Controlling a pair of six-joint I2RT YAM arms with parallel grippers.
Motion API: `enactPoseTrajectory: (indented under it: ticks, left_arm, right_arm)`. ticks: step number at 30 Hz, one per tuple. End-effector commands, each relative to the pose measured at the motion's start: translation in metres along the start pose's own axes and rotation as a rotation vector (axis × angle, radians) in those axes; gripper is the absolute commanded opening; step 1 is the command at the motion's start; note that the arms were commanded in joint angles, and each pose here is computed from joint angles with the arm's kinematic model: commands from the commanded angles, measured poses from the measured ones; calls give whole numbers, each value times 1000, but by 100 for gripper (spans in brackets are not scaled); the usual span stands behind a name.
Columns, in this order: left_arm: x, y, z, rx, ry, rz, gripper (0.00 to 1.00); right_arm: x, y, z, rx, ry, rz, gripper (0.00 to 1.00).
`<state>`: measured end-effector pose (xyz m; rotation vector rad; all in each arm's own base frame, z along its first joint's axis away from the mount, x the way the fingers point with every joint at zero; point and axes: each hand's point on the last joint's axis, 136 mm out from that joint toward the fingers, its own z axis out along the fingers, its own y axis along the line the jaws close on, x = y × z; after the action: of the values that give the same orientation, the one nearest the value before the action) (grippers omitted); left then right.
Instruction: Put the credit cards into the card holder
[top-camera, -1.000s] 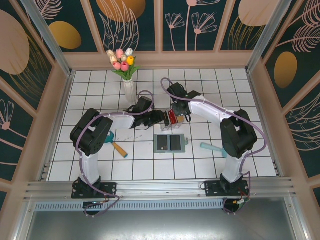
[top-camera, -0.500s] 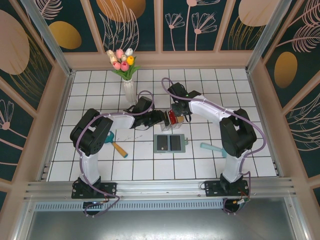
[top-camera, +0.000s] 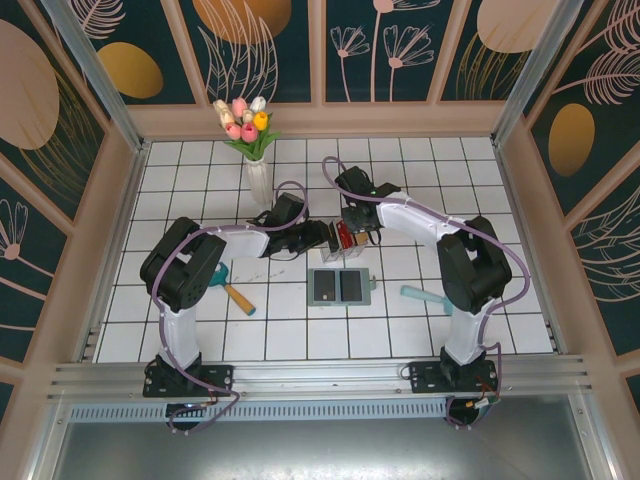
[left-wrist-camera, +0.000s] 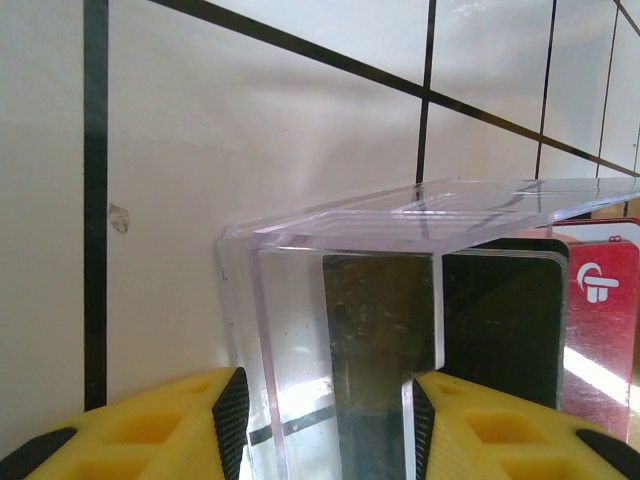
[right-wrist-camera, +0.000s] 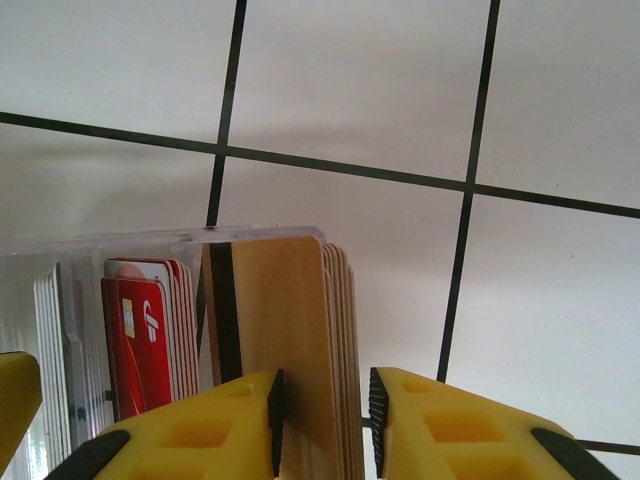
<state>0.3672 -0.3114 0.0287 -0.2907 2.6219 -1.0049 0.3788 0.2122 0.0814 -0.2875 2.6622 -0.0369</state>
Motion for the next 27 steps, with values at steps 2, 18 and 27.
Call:
enactPoseTrajectory:
  ticks: [2, 18, 27]
  left_arm:
    - [17, 38, 2, -114, 48, -36, 46]
    - [17, 37, 2, -107, 51, -37, 46]
    - [18, 37, 2, -105, 54, -38, 46]
  right_arm:
    - [0, -25, -11, 85, -10, 16, 30]
    - [-3, -30, -15, 121, -16, 9, 27]
    - [-4, -31, -20, 138, -24, -1, 26]
